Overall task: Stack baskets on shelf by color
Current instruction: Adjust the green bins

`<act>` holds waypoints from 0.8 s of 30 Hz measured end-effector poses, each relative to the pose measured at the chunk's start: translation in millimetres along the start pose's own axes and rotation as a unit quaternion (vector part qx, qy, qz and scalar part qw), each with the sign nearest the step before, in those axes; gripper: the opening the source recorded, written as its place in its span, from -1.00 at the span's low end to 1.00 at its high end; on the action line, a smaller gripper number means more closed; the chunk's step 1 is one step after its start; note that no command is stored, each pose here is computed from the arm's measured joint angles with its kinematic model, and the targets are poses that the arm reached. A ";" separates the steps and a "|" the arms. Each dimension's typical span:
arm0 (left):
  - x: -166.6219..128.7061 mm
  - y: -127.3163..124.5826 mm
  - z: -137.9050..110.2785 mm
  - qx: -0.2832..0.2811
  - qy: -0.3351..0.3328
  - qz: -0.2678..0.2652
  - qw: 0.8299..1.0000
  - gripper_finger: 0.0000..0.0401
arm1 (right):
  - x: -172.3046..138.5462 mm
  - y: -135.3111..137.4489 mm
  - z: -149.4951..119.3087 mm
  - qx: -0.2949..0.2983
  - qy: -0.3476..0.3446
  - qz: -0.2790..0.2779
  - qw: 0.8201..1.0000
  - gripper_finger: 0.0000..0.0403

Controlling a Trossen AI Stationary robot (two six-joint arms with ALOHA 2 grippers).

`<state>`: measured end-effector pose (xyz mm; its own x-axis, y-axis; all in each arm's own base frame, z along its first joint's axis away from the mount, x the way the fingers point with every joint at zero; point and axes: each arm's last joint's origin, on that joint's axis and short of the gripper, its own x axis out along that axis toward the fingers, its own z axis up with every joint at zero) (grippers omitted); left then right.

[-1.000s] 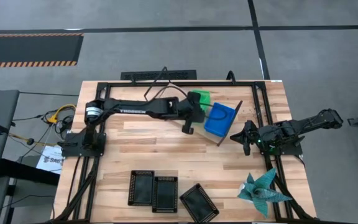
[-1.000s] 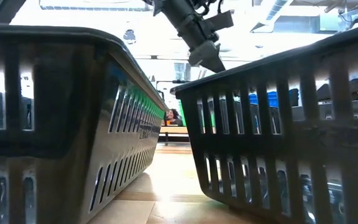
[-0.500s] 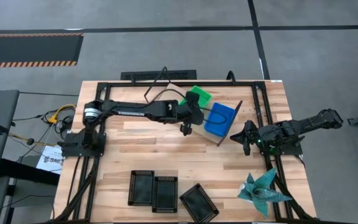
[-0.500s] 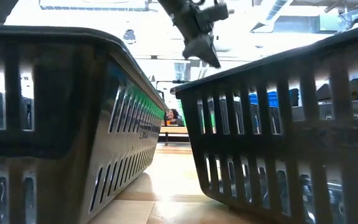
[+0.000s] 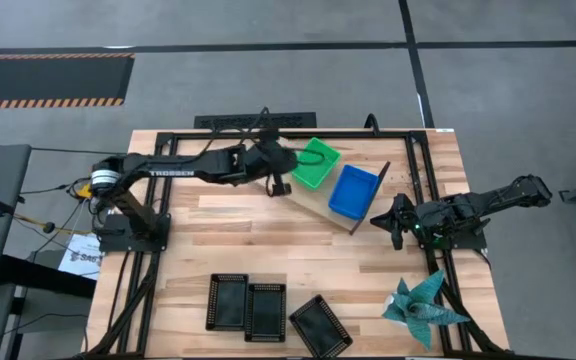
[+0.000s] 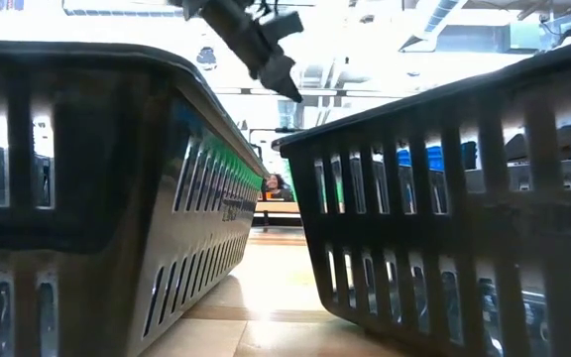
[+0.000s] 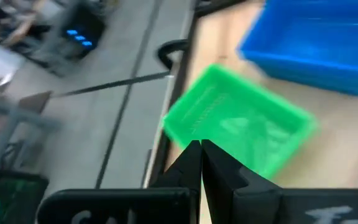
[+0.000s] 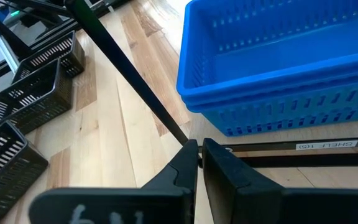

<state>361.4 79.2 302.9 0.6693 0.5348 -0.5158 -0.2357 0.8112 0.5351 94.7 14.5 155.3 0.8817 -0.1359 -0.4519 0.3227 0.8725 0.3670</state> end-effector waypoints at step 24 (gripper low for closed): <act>74.1 32.3 -68.7 -0.130 0.011 -0.011 0.991 -1.00 | 0.0 0.5 0.8 0.003 -0.005 0.002 1.000 -0.75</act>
<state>355.0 161.2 236.0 0.6620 0.5185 -0.5412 -0.3966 0.8551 0.3340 95.1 14.5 156.1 0.8861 -0.1365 -0.4430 0.3207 0.8705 0.3733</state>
